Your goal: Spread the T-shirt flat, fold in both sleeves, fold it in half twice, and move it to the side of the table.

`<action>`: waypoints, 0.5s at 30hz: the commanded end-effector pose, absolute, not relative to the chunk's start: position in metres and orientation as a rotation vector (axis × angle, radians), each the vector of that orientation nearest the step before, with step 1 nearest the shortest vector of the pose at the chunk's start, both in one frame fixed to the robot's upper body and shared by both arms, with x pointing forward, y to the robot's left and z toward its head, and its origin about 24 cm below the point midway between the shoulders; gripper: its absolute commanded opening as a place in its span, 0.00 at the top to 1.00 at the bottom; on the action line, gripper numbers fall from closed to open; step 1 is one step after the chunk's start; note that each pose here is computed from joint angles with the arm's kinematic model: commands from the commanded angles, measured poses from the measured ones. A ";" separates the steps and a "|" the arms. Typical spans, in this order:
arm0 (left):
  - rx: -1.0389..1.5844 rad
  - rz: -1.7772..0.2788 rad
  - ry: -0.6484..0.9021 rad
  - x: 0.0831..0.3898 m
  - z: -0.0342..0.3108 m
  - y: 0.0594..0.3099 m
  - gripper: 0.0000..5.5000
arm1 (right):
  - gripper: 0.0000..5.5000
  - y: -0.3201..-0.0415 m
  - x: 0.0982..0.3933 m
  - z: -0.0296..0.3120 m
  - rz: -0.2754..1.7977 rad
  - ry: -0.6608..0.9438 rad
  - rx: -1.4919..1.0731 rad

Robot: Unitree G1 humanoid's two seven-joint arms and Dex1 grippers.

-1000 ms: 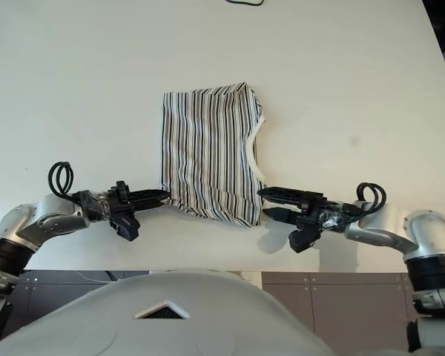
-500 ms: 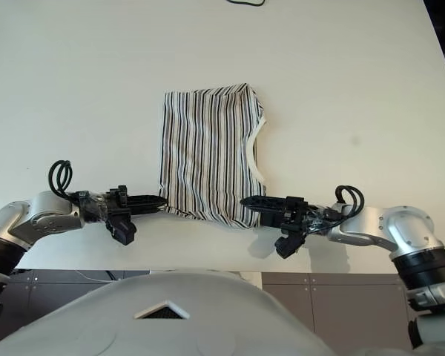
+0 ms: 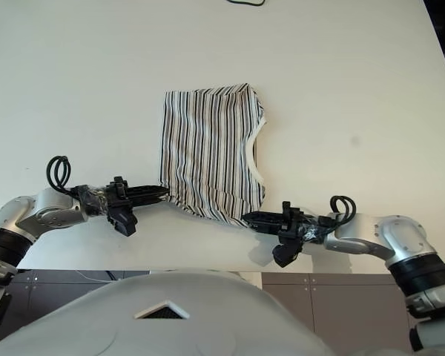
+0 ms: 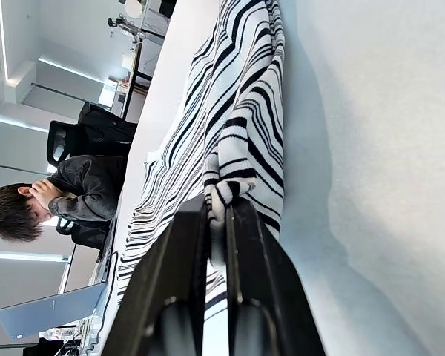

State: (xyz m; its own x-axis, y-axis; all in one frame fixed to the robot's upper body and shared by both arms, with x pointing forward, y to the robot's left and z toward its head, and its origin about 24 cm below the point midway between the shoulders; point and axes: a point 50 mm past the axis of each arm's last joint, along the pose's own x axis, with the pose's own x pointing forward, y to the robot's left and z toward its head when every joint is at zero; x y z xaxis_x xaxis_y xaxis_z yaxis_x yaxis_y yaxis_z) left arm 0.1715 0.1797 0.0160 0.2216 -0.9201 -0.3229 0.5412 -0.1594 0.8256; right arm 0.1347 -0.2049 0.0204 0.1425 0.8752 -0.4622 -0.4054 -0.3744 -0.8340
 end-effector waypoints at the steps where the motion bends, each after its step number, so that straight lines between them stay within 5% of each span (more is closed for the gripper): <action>1: 1.172 -1.585 -0.172 0.134 -0.029 0.198 0.97 | 0.90 -0.220 0.131 0.013 1.604 -0.323 -1.388; 4: 1.162 -1.598 -0.215 0.135 -0.011 0.199 0.97 | 0.98 -0.217 0.140 0.019 1.574 -0.281 -1.369; 15: 0.897 -1.541 -0.237 0.134 0.070 0.166 0.98 | 0.98 -0.204 0.141 0.085 1.490 -0.120 -1.101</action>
